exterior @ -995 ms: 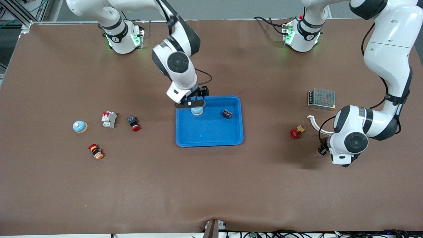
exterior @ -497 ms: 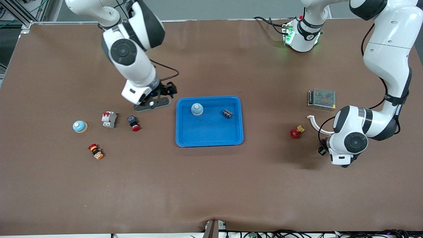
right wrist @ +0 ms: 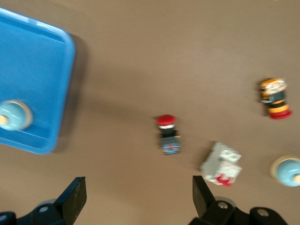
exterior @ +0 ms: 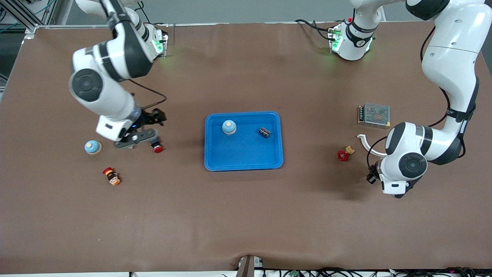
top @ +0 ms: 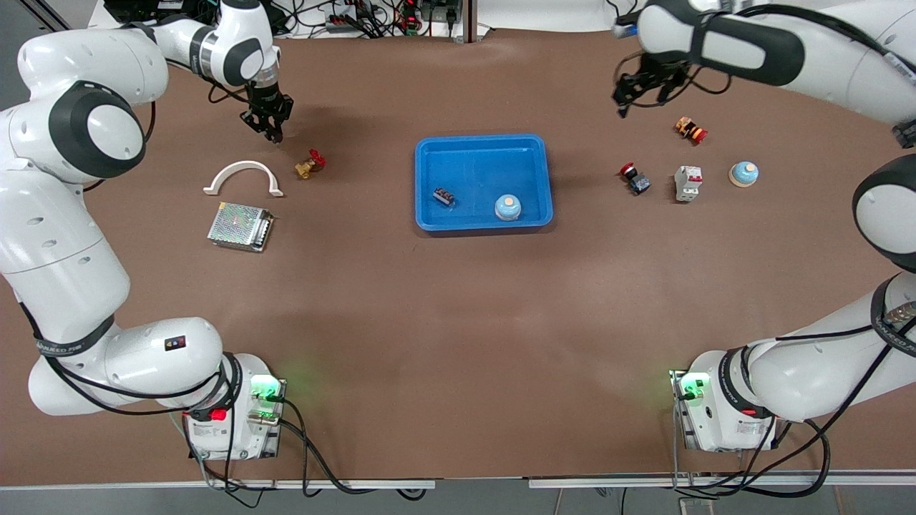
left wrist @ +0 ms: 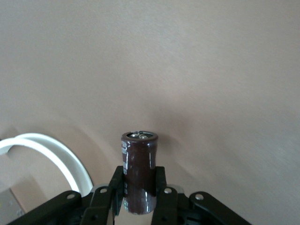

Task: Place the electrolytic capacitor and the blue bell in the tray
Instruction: 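Release the bell with the right gripper while the left gripper grasps the capacitor, then grasp the second bell with the right gripper while the left gripper carries the capacitor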

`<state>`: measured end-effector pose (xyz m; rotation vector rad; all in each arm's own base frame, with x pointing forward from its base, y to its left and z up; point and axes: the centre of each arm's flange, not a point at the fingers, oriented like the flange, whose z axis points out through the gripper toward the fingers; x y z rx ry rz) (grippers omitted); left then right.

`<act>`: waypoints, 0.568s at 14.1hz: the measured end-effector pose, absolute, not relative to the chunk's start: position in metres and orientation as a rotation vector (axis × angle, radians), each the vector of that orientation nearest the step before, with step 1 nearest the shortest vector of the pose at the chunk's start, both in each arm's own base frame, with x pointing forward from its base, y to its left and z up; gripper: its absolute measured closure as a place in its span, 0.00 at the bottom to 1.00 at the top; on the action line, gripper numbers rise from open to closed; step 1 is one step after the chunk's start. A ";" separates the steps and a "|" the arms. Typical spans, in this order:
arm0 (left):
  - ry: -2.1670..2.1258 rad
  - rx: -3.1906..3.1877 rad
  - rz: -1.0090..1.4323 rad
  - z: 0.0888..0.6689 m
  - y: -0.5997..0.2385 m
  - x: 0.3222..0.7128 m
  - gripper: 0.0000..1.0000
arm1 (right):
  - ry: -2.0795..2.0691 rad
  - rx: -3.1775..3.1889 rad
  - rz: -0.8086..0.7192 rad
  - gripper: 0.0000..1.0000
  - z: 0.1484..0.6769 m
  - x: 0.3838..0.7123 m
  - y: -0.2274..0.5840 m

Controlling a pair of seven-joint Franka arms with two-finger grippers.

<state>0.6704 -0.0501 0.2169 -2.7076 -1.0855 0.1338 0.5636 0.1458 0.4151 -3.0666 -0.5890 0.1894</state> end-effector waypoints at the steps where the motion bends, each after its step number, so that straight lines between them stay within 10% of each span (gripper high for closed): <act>1: -1.093 -2.712 0.153 0.225 -0.056 0.671 0.70 | -0.612 -3.055 0.191 0.00 0.414 0.570 0.118; 8: -1.203 -2.693 0.240 0.281 -0.128 0.669 0.70 | -0.804 -2.990 0.211 0.00 0.406 0.577 -0.034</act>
